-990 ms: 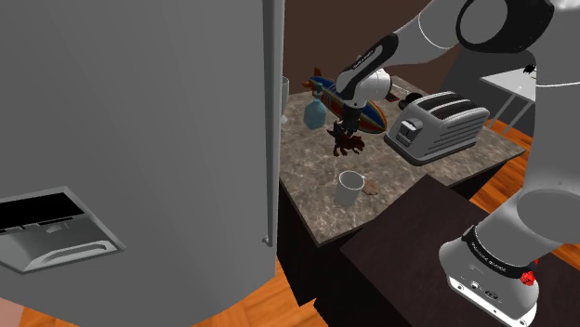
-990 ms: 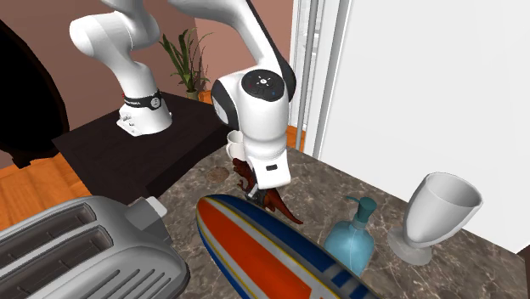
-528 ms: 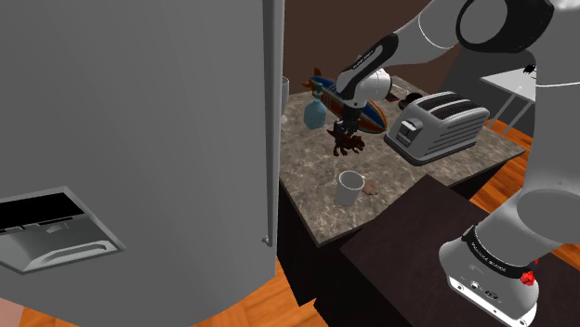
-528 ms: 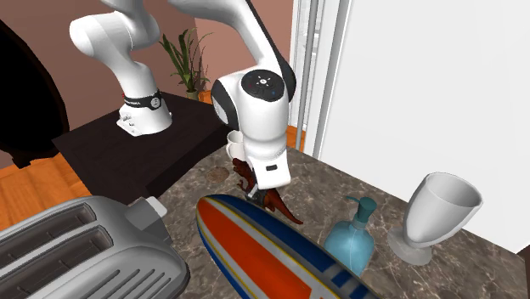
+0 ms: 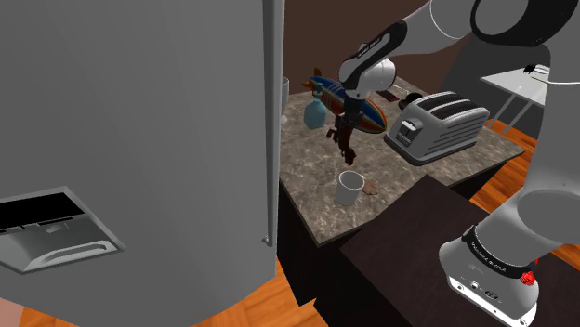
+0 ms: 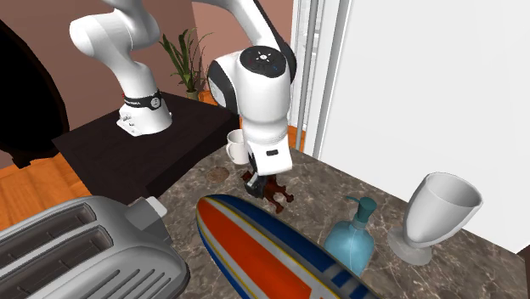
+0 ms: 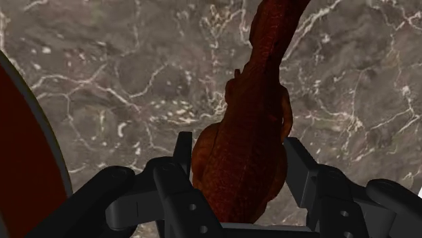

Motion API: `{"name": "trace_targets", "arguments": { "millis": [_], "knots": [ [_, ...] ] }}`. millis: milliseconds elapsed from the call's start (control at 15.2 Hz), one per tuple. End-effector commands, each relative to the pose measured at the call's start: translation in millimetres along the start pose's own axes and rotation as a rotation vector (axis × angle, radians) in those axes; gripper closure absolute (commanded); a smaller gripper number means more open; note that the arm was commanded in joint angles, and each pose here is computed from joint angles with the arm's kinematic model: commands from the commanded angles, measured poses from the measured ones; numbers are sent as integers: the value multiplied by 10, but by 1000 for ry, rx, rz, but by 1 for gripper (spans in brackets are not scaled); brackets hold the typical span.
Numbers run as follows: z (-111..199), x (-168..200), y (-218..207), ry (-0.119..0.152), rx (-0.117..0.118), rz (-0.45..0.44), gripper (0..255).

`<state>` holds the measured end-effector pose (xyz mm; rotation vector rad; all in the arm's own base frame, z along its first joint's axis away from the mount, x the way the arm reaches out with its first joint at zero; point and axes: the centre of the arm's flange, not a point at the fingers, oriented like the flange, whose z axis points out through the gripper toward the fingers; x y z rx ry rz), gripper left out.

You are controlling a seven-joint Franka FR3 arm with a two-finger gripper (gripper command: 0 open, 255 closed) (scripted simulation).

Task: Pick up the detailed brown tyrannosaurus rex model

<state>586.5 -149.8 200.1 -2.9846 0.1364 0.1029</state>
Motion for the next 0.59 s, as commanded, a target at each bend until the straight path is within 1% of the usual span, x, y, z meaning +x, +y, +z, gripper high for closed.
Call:
{"name": "trace_targets", "arguments": {
  "millis": [0, 396, 528],
  "knots": [
    [-103, -8, -14, 0, 0, 0, 255],
    [-415, -32, -61, 0, 0, 0, 255],
    [-423, -32, -62, 0, 0, 0, 255]
  ]
}}
